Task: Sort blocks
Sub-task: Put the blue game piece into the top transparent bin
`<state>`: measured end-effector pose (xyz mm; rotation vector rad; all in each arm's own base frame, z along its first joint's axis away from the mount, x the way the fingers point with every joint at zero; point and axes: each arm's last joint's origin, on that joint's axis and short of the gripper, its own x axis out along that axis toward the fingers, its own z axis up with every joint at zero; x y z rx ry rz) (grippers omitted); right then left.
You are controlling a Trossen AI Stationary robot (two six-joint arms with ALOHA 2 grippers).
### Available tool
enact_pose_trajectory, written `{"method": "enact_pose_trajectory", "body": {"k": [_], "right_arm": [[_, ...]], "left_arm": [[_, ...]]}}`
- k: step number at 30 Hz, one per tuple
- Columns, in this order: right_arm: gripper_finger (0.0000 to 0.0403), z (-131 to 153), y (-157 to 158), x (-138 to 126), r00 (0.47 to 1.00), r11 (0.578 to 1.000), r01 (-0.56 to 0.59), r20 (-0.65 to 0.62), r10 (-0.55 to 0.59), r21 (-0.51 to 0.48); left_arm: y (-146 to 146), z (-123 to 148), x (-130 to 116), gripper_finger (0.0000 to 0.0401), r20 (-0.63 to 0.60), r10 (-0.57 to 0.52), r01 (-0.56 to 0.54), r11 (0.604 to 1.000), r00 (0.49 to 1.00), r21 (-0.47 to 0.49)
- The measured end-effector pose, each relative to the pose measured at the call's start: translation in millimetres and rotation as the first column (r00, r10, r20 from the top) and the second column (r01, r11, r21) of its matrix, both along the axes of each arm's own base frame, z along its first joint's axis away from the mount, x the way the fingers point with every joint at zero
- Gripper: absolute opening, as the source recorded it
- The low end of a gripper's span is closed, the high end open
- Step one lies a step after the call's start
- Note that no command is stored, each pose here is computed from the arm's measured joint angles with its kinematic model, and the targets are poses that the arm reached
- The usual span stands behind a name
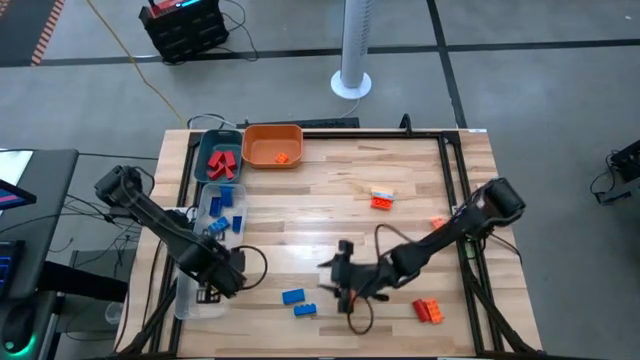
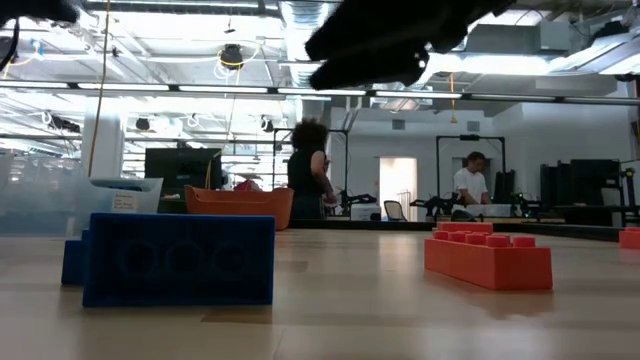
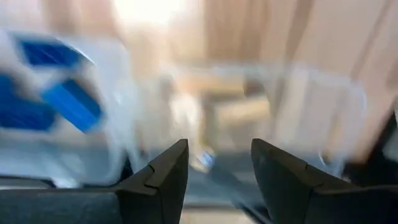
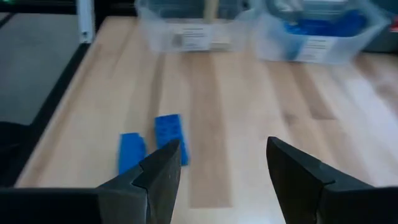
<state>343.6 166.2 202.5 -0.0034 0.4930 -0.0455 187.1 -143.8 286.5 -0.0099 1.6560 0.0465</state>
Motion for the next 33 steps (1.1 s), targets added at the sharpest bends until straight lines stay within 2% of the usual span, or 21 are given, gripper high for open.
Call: {"method": "enact_pose_trajectory", "body": {"k": [3,6,8,13,18,25,33], "right_arm": [[0.0237,-12,15,14,1.0,1.0,-0.022,-0.014,0.022,-0.016],[0.0237,-20,27,27,0.998,0.998,-0.054,-0.017,0.054,-0.011],[0.0237,-22,34,34,0.997,0.997,-0.077,-0.014,0.077,0.004],[0.0237,-32,55,38,0.99,0.99,-0.139,-0.012,0.139,0.024],[0.0237,-48,70,36,0.991,0.988,-0.133,-0.011,0.135,0.083],[0.0237,-81,71,38,0.993,0.993,-0.086,-0.068,0.092,0.08],[0.0234,-91,69,38,0.993,0.998,-0.055,-0.098,0.059,0.041]], "left_arm": [[3,12,5,0.0169,0.158,-0.068,0.05,0.992,0.985,0.118],[4,15,9,0.0169,0.291,-0.153,0.078,0.964,0.944,0.256],[4,16,12,0.0169,0.342,-0.18,0.075,0.951,0.922,0.299],[-1,17,19,0.0169,0.415,-0.165,0.056,0.963,0.895,0.262],[-3,17,19,0.0169,0.431,-0.148,0.041,0.968,0.89,0.248],[-3,17,19,0.0169,0.443,-0.149,0.03,0.964,0.884,0.263],[-3,17,19,0.0169,0.444,-0.143,0.024,0.964,0.885,0.264]]}}
